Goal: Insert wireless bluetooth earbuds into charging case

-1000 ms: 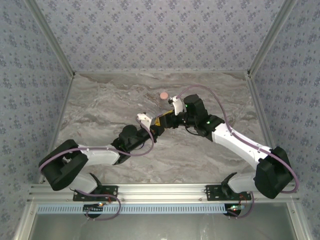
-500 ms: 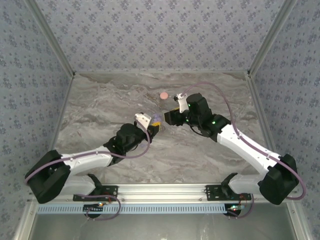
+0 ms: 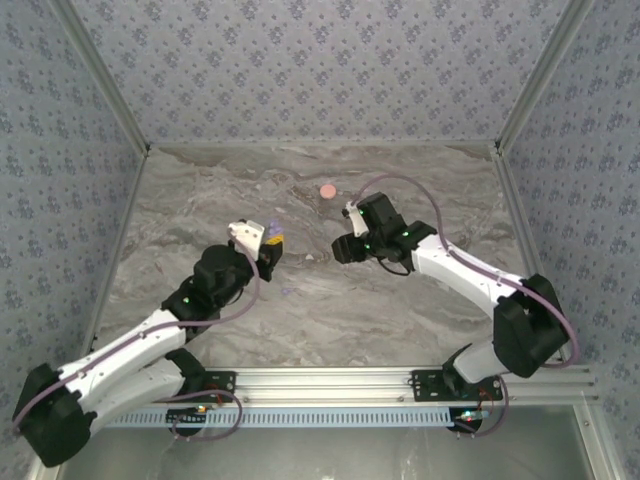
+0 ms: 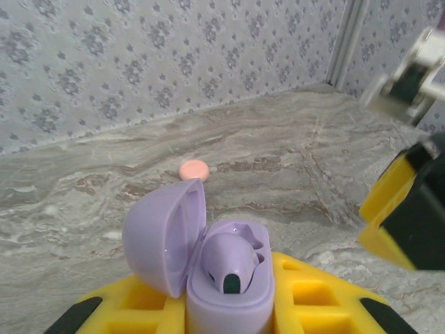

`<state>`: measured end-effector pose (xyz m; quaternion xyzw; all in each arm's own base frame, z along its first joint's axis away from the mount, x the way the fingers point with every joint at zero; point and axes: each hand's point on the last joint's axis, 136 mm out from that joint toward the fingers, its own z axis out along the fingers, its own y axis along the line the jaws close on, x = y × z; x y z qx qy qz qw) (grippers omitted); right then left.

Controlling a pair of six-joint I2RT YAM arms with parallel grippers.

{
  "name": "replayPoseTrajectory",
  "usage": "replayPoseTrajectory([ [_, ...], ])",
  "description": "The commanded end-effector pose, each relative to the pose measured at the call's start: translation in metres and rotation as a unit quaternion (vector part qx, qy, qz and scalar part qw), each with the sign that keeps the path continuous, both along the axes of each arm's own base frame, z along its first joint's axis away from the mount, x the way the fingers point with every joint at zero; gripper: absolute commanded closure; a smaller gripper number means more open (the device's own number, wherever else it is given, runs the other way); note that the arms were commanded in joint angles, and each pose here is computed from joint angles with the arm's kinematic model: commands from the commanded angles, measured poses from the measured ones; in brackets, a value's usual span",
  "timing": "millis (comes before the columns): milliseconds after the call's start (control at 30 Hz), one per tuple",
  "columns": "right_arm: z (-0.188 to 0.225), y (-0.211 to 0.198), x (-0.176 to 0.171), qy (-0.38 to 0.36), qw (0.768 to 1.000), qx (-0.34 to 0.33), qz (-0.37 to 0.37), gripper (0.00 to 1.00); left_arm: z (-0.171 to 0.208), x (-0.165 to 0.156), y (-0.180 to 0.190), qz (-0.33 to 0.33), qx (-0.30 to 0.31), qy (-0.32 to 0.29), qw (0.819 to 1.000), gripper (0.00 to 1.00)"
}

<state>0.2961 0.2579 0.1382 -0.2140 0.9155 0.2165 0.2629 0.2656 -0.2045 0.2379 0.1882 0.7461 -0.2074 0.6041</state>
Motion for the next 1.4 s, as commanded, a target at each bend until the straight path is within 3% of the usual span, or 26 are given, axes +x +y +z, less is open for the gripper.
replayPoseTrajectory([
  [0,-0.006,0.026,-0.015,0.019,0.998,0.016,0.063,0.47,-0.003,-0.005,0.014,0.015,0.018,0.007,1.000,0.76],
  [433,-0.048,0.095,-0.035,0.049,0.982,-0.031,0.182,0.63,0.005,-0.014,0.028,0.029,0.007,0.016,0.999,0.76],
  [667,-0.070,0.118,-0.048,0.071,0.967,-0.060,0.237,0.66,0.007,-0.015,0.031,0.034,0.006,0.016,0.999,0.76],
  [1100,-0.097,0.140,-0.061,0.085,0.950,-0.094,0.285,0.48,0.010,-0.017,0.036,0.041,0.005,0.010,0.999,0.75],
  [1367,-0.109,0.140,-0.060,0.079,0.945,-0.129,0.290,0.44,0.011,-0.017,0.038,0.043,0.004,0.009,0.999,0.75],
])
